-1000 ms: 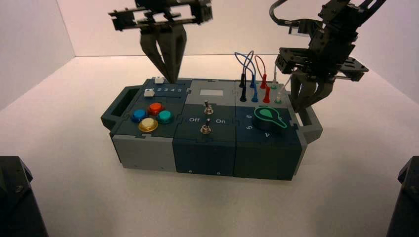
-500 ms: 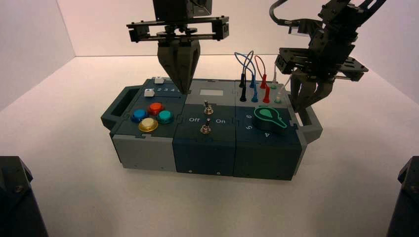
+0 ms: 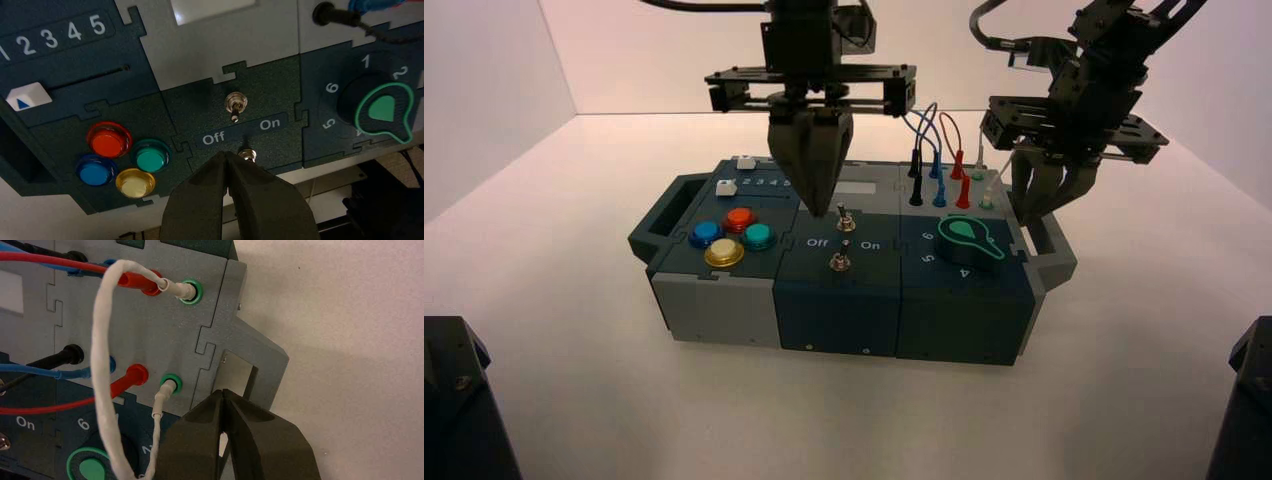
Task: Flip the top switch on with the left gripper.
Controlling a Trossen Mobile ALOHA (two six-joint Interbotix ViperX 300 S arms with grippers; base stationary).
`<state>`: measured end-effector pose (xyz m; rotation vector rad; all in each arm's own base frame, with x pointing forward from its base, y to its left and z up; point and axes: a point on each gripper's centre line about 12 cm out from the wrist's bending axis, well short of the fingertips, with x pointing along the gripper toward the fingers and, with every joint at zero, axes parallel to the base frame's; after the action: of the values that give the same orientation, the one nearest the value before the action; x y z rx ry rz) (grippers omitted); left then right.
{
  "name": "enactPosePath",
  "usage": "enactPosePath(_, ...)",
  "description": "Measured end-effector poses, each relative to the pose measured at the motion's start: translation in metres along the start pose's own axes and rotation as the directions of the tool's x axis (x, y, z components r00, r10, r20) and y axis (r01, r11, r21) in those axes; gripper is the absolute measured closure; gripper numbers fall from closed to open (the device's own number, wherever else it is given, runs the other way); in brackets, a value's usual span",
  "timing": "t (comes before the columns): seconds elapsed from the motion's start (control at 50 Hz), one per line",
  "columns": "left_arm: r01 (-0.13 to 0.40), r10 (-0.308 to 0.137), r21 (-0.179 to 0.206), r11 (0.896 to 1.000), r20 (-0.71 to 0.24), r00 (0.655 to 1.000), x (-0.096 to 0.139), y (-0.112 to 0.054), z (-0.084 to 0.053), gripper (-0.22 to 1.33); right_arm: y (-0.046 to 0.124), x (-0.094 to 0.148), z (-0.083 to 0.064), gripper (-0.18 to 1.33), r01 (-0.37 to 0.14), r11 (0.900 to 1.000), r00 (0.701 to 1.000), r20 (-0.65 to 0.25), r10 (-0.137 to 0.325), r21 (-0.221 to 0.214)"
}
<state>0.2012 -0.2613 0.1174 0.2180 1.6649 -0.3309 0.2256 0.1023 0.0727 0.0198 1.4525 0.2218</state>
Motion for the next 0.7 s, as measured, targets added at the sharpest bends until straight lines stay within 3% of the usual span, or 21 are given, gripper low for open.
enactPosePath(0.36, -0.013, 0.013, -0.006, 1.000, -0.009, 1.000, 0.009, 0.002, 0.000, 1.27, 0.000, 0.000, 0.000, 1.31, 0.001, 1.0000, 1.000, 0.002, -0.001, -0.001)
enactPosePath(0.7, -0.042, 0.042, 0.014, 0.999, -0.009, 0.999, 0.016, -0.001, 0.014, 1.27, 0.000, 0.000, 0.000, 1.31, 0.001, 1.0000, 1.000, 0.003, -0.001, -0.004)
